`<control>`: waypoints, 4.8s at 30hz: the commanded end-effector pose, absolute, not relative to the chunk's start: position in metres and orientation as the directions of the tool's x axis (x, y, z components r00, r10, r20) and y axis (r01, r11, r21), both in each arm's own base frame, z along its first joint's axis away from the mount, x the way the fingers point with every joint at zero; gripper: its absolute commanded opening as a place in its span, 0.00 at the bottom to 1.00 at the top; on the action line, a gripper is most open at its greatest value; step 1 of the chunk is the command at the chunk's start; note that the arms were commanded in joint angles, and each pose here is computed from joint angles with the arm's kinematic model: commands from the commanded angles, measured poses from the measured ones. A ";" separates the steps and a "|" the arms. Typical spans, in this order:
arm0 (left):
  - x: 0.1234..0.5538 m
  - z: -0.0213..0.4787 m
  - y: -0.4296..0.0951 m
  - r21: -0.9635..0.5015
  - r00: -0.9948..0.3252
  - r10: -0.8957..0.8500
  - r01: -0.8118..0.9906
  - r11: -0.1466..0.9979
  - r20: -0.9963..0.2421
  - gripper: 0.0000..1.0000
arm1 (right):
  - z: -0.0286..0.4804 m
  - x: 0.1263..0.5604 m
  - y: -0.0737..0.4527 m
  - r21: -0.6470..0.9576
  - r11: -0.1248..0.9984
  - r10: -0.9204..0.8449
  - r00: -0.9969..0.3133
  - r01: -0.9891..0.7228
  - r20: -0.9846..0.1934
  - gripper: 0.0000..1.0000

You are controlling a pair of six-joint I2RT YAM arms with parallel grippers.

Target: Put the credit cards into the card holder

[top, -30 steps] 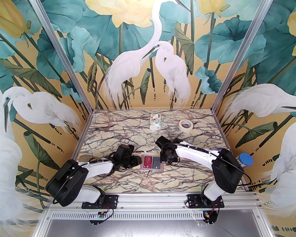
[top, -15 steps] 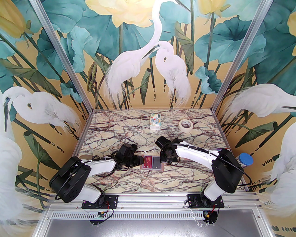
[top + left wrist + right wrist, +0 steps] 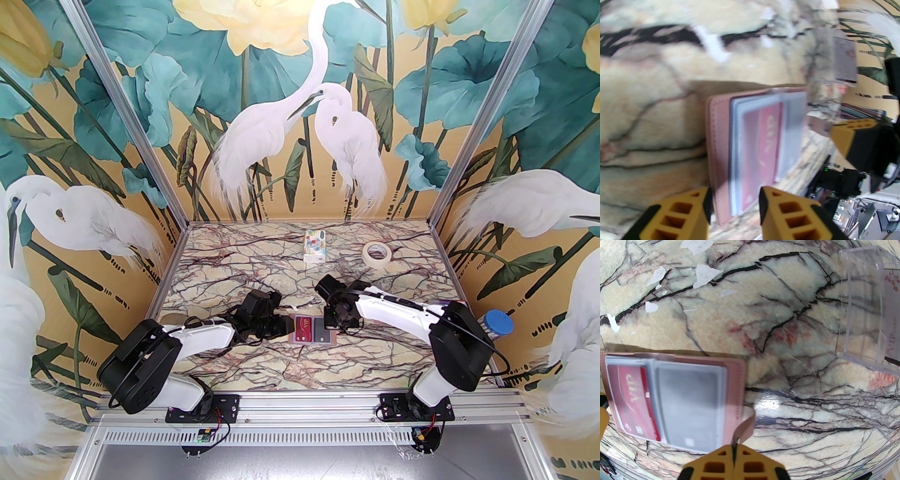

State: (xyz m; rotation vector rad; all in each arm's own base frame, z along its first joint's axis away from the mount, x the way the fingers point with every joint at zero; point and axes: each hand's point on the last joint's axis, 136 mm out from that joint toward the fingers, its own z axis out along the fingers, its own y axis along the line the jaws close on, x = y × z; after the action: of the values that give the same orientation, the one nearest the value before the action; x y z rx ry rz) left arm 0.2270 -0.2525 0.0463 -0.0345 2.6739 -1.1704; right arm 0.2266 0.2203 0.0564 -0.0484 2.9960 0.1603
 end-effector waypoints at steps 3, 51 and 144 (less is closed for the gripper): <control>0.226 0.071 -0.272 -0.813 -0.975 -0.102 0.103 0.573 -0.196 0.39 | 0.058 0.228 0.226 0.136 0.990 -0.020 -0.989 -0.040 -0.144 0.00; 0.218 0.059 -0.306 -0.865 -0.983 -0.091 0.094 0.493 -0.159 0.36 | 0.058 0.220 0.269 0.439 0.894 -0.039 -0.992 -0.089 -0.122 0.00; 0.219 0.021 -0.286 -0.704 -0.985 -0.071 0.062 0.708 -0.158 0.09 | 0.028 0.225 0.293 0.496 0.862 -0.105 -0.994 -0.105 -0.028 0.00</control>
State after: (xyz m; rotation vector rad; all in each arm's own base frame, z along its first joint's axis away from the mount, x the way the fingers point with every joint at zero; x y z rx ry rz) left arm 0.2206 -0.2914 0.0314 -0.0117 2.7112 -1.2062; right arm 0.2258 0.2920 0.0378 -0.1632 3.0127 0.8357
